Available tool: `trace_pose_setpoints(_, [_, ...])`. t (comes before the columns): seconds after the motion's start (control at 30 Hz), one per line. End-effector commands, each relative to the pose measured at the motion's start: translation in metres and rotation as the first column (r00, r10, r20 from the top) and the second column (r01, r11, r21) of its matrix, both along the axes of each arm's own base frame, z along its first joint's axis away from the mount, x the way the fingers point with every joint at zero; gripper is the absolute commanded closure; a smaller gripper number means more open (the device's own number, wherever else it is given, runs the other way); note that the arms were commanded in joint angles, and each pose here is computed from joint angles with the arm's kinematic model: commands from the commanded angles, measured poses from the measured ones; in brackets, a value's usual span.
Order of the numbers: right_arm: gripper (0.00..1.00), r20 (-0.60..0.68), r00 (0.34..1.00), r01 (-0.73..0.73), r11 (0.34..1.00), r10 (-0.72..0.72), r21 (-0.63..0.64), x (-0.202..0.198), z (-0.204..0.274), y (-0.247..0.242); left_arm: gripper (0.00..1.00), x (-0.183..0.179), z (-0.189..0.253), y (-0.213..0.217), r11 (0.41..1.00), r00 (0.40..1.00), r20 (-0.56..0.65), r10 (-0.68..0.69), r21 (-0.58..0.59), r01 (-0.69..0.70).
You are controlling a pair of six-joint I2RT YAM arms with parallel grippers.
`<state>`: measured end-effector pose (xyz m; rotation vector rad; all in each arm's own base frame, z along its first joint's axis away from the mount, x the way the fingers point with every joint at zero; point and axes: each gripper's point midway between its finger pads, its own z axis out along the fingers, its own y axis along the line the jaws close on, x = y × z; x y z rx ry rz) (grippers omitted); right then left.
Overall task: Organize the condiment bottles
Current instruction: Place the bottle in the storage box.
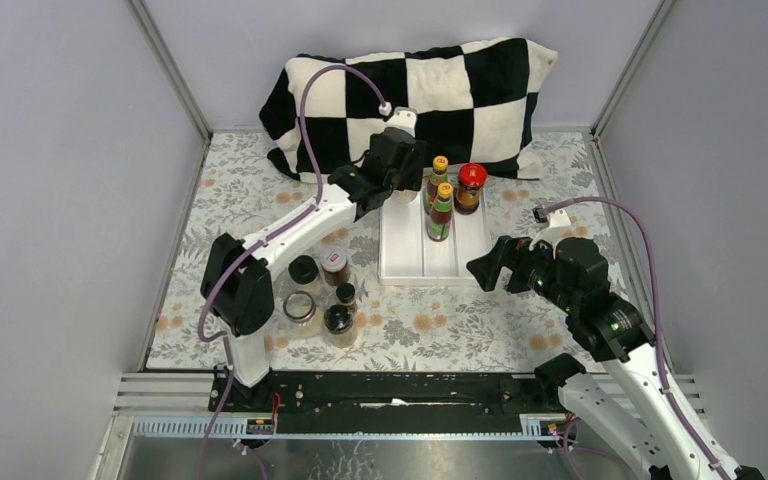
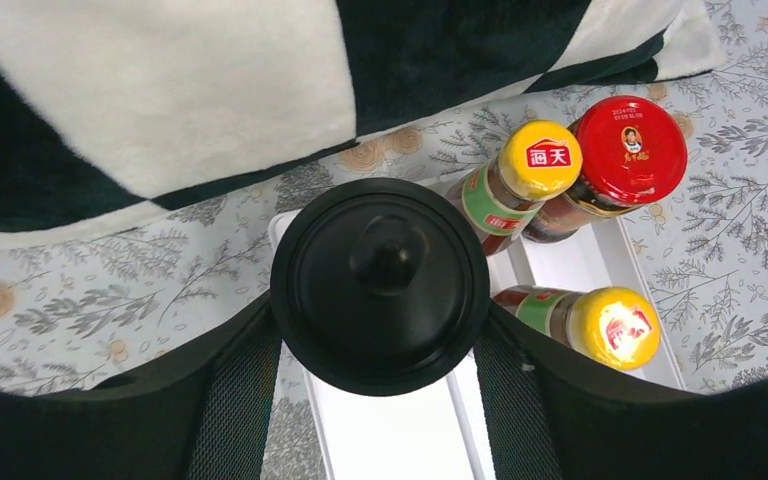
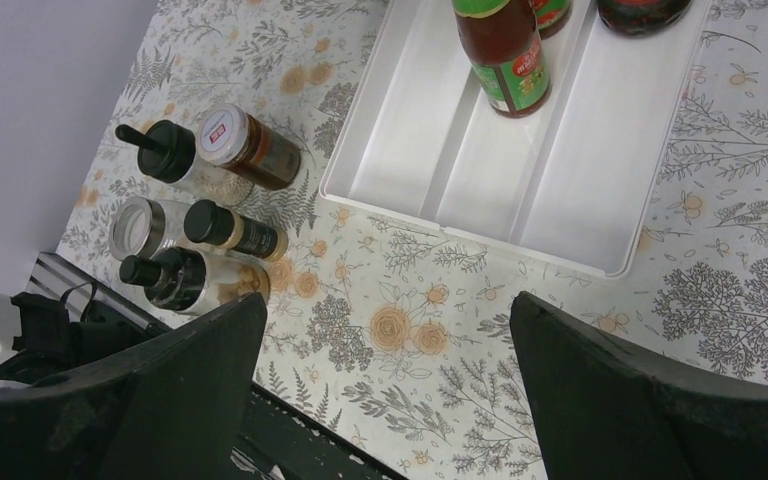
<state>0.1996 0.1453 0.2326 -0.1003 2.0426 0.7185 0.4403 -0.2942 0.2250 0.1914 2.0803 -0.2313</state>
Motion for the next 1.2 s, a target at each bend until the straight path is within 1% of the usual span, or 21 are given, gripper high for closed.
trace_pose_setpoints(0.0, [0.00, 0.037, 0.999, 0.012, 1.000, -0.012, -0.011, 0.000, 0.011, -0.005, 0.34, 0.024, 0.015, -0.027, 0.995, 0.990, 0.137, -0.045, -0.083, 0.057])
trace_pose_setpoints(0.27, [0.00, 0.020, 1.000, 0.014, 1.000, -0.014, -0.022, -0.001, -0.001, -0.006, 0.34, 0.042, -0.016, -0.038, 0.994, 0.987, 0.150, -0.059, -0.086, 0.072])
trace_pose_setpoints(0.33, [0.00, 0.014, 1.000, 0.011, 1.000, -0.011, -0.022, -0.002, -0.004, -0.006, 0.34, 0.046, -0.025, -0.035, 0.993, 0.988, 0.148, -0.046, -0.104, 0.062])
trace_pose_setpoints(0.57, [0.00, 0.014, 1.000, 0.008, 1.000, -0.008, -0.021, -0.005, -0.006, -0.006, 0.34, 0.062, -0.053, -0.020, 0.996, 0.992, 0.124, 0.002, -0.093, 0.010])
trace_pose_setpoints(0.9, [0.00, 0.005, 1.000, -0.002, 1.000, 0.002, -0.018, -0.003, -0.011, -0.003, 0.34, 0.071, -0.073, -0.004, 0.995, 0.993, 0.117, 0.028, -0.101, -0.016])
trace_pose_setpoints(1.17, [0.00, -0.003, 1.000, -0.008, 1.000, 0.008, -0.025, -0.002, -0.013, -0.002, 0.33, 0.071, -0.090, -0.009, 0.995, 0.996, 0.092, 0.008, -0.100, 0.001])
